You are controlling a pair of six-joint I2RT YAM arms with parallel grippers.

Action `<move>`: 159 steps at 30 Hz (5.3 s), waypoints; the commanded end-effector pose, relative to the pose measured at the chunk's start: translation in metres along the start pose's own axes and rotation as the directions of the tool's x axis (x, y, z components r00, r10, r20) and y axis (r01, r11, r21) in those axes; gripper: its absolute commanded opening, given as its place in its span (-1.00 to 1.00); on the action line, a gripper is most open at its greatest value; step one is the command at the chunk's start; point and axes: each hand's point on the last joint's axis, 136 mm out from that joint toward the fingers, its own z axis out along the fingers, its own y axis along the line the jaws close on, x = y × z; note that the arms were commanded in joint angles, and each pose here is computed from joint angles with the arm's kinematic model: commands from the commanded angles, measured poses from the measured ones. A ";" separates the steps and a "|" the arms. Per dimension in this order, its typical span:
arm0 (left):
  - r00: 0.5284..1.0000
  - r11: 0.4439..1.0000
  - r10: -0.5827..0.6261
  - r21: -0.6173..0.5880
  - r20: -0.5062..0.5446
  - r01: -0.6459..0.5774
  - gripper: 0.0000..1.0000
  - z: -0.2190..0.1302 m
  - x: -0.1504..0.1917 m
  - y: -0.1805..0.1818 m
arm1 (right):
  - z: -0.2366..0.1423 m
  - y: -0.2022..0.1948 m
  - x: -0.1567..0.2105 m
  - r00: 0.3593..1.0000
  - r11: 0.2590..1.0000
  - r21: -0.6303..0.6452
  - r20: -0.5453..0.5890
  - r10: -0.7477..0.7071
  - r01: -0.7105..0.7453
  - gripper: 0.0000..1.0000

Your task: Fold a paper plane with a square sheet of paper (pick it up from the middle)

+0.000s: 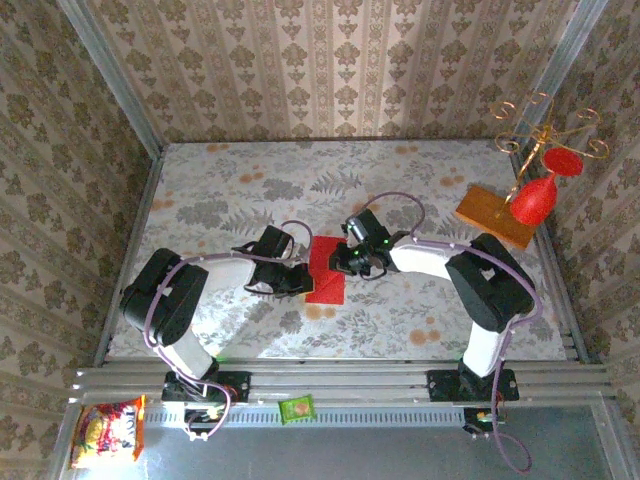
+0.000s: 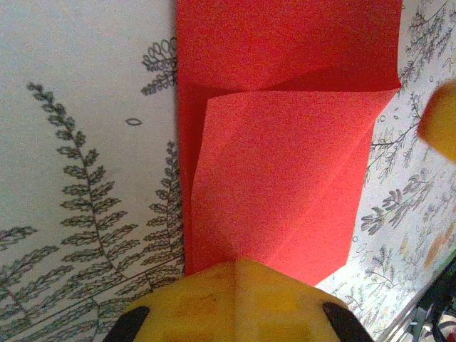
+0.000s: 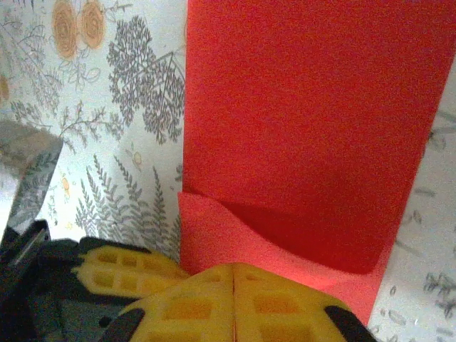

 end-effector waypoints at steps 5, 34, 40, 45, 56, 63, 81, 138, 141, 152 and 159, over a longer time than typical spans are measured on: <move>0.999 0.996 -0.040 -0.076 -0.033 0.037 -1.00 0.004 0.011 0.020 | 0.011 -0.004 0.021 1.000 1.000 0.024 -0.014 0.010 -0.010 -0.99; 0.997 0.993 -0.054 -0.106 -0.053 0.049 -1.00 0.003 0.019 0.027 | 0.044 0.000 0.037 0.996 0.999 -0.005 -0.077 -0.034 0.033 -1.00; 0.987 0.983 -0.128 -0.147 -0.094 0.114 -1.00 0.004 0.036 0.047 | 0.034 -0.040 0.015 0.999 0.999 0.033 -0.029 0.028 -0.027 -1.00; 0.980 0.975 -0.163 -0.169 -0.117 0.142 -1.00 0.007 0.047 0.057 | 0.024 -0.078 -0.010 0.994 0.993 0.050 0.017 0.107 -0.107 -1.00; 0.989 0.988 -0.119 -0.110 -0.087 0.110 -1.00 0.008 0.034 0.035 | -0.029 -0.071 -0.045 0.985 0.994 0.055 0.147 0.089 -0.098 -0.95; 0.992 0.991 -0.119 -0.058 -0.030 0.117 -1.00 0.007 0.014 0.014 | -0.027 -0.023 -0.020 0.994 0.998 -0.025 0.100 0.054 -0.051 -0.93; 0.998 0.995 -0.051 0.085 0.046 0.047 -1.00 -0.006 -0.007 -0.025 | 0.024 -0.025 0.010 0.996 0.997 0.001 -0.037 0.077 -0.077 -0.94; 0.984 1.000 -0.003 0.031 0.181 -0.002 -0.52 -0.012 -0.077 -0.019 | -0.041 -0.031 -0.019 0.932 0.955 0.012 0.226 0.285 -0.295 -0.08; 0.983 0.999 -0.025 0.039 0.183 0.018 -0.53 -0.010 -0.081 -0.011 | -0.035 -0.029 -0.019 0.933 0.954 0.003 0.207 0.293 -0.300 -0.08; 0.988 0.997 -0.065 0.040 0.138 0.060 -0.56 0.004 -0.065 0.004 | -0.021 -0.027 -0.017 0.928 0.942 -0.021 0.166 0.333 -0.335 -0.09; 0.978 0.996 -0.003 0.085 0.206 -0.015 -0.60 -0.024 -0.076 -0.023 | -0.018 -0.021 -0.018 0.932 0.945 -0.031 0.156 0.326 -0.325 -0.10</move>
